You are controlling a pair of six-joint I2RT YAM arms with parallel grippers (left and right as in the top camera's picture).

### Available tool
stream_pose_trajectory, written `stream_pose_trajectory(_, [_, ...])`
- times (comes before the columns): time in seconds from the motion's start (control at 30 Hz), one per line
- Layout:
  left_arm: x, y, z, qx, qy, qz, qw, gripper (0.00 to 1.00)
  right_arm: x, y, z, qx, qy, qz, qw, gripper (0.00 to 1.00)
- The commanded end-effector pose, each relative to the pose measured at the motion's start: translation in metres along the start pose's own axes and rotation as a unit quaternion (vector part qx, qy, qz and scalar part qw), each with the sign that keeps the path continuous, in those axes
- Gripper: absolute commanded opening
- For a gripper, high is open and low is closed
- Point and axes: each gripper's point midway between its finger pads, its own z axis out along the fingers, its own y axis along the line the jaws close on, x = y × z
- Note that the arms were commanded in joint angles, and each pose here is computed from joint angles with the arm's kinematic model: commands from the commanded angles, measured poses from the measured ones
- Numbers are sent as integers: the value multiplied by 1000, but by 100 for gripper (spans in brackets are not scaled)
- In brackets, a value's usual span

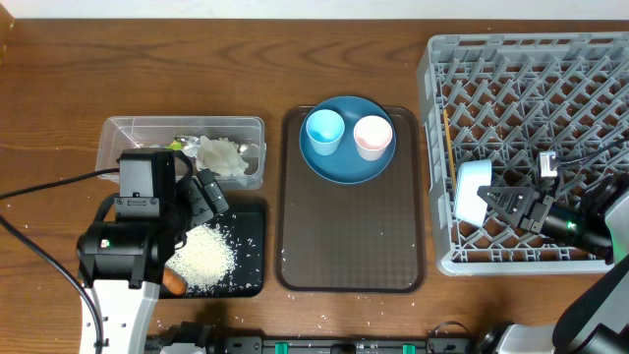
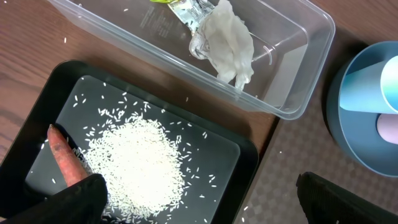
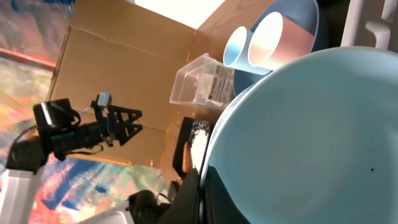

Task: Sort waste into correct bins and load items into the dishwasher rack
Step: 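Lower the bowl into the rack slots and open the right gripper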

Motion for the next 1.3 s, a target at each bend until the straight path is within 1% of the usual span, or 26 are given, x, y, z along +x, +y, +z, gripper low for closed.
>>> stream_pose_trajectory(0.0, [-3,-1,-3,3,-3,2,1000,100,-3,5,3,-8,2,18,1000,1])
stream_pose_trajectory(0.27, [-3,-1,-3,3,-3,2,1000,100,6,14,14,2,60,7,998,1])
stream_pose_trajectory(0.5, [-3,-1,-3,3,-3,2,1000,100,17,-1,11,40,102,-17,994,1])
stream_pose_trajectory(0.73, [-3,-1,-3,3,-3,2,1000,100,19,-13,6,61,111,-27,992,1])
stream_pose_trajectory(0.9, [-3,-1,-3,3,-3,2,1000,100,17,-24,2,64,101,2,993,1])
stream_pose_trajectory(1.0, [-3,-1,-3,3,-3,2,1000,100,14,-32,-6,73,88,34,993,1])
stream_pose_trajectory(1.27, [-3,-1,-2,3,-2,2,1000,100,14,-53,-39,122,53,122,984,1])
